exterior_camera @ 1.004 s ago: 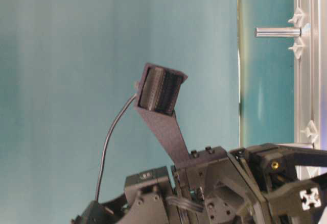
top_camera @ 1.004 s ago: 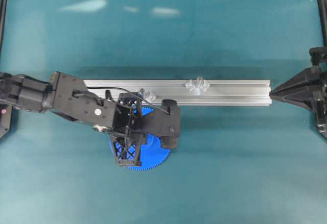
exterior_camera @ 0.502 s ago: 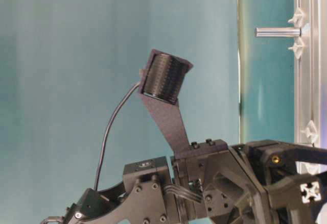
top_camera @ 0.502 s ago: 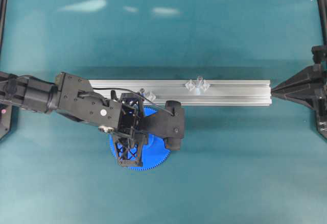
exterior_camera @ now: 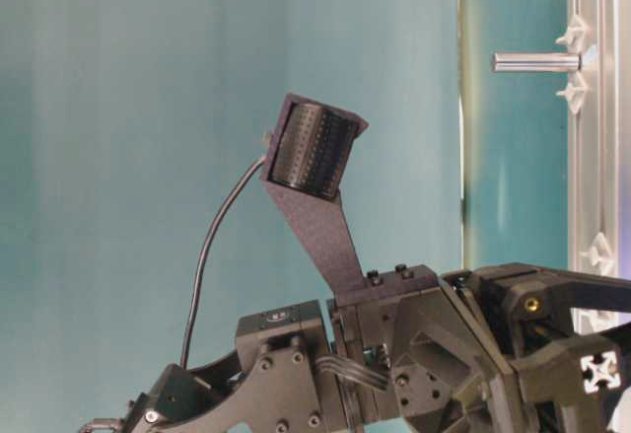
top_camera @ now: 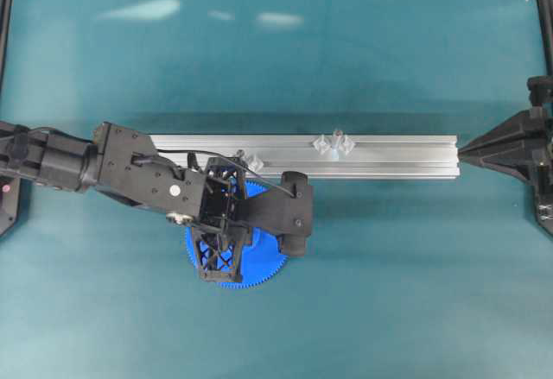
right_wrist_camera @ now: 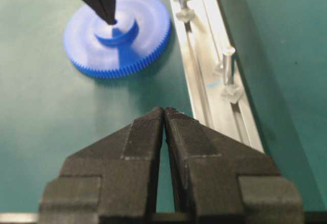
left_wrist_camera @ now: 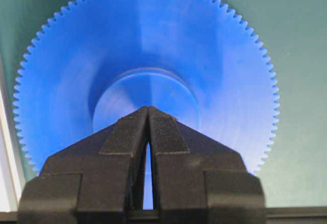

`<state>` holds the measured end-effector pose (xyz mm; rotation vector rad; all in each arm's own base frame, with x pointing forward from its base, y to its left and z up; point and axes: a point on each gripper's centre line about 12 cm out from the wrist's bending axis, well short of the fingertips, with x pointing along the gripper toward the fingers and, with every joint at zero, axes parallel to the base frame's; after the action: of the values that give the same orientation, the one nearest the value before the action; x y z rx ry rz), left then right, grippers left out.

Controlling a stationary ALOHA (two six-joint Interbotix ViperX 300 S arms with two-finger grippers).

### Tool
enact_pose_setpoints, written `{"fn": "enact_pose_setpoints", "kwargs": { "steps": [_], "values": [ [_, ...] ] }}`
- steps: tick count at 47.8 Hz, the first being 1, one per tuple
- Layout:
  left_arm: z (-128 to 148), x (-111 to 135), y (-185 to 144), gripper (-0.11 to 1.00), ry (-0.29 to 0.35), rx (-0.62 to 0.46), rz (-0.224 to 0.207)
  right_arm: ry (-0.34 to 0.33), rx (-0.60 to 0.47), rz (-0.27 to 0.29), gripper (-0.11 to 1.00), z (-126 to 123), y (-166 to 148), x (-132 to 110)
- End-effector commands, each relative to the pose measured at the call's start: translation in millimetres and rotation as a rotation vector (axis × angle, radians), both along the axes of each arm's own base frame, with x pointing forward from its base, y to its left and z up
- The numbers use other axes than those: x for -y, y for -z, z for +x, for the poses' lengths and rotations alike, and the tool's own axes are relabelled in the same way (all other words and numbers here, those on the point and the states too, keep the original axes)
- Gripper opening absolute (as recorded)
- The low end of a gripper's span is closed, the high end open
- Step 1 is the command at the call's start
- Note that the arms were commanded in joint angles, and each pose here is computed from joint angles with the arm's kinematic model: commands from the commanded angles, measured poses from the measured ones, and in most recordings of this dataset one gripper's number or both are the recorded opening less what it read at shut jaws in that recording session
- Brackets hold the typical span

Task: Insert the large gear onto the shaft.
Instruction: 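Open the left gripper fingers around the hub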

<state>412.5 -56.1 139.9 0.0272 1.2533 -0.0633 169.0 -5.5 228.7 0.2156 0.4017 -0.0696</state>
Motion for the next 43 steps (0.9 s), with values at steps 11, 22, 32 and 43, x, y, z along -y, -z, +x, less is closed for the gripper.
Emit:
{"fn": "enact_pose_setpoints", "kwargs": {
  "steps": [11, 22, 32, 43],
  "values": [
    [0.7, 1.1, -13.6, 0.56, -0.008, 0.035, -0.007, 0.009, 0.013, 0.009, 0.15, 1.0, -2.6, 0.9],
    [-2.3, 0.1, -5.7, 0.95, -0.048, 0.008, -0.016, 0.008, 0.022, 0.010, 0.15, 0.2, -4.1, 0.6],
    [-1.5, -0.4, -5.3, 0.95, -0.049, 0.012, -0.016, 0.010, 0.025, 0.010, 0.15, -0.1, -4.6, 0.8],
    [-1.2, -4.3, -4.3, 0.95, -0.058, 0.011, -0.016, 0.009, 0.026, 0.011, 0.15, 0.0, -4.8, 0.6]
  ]
}}
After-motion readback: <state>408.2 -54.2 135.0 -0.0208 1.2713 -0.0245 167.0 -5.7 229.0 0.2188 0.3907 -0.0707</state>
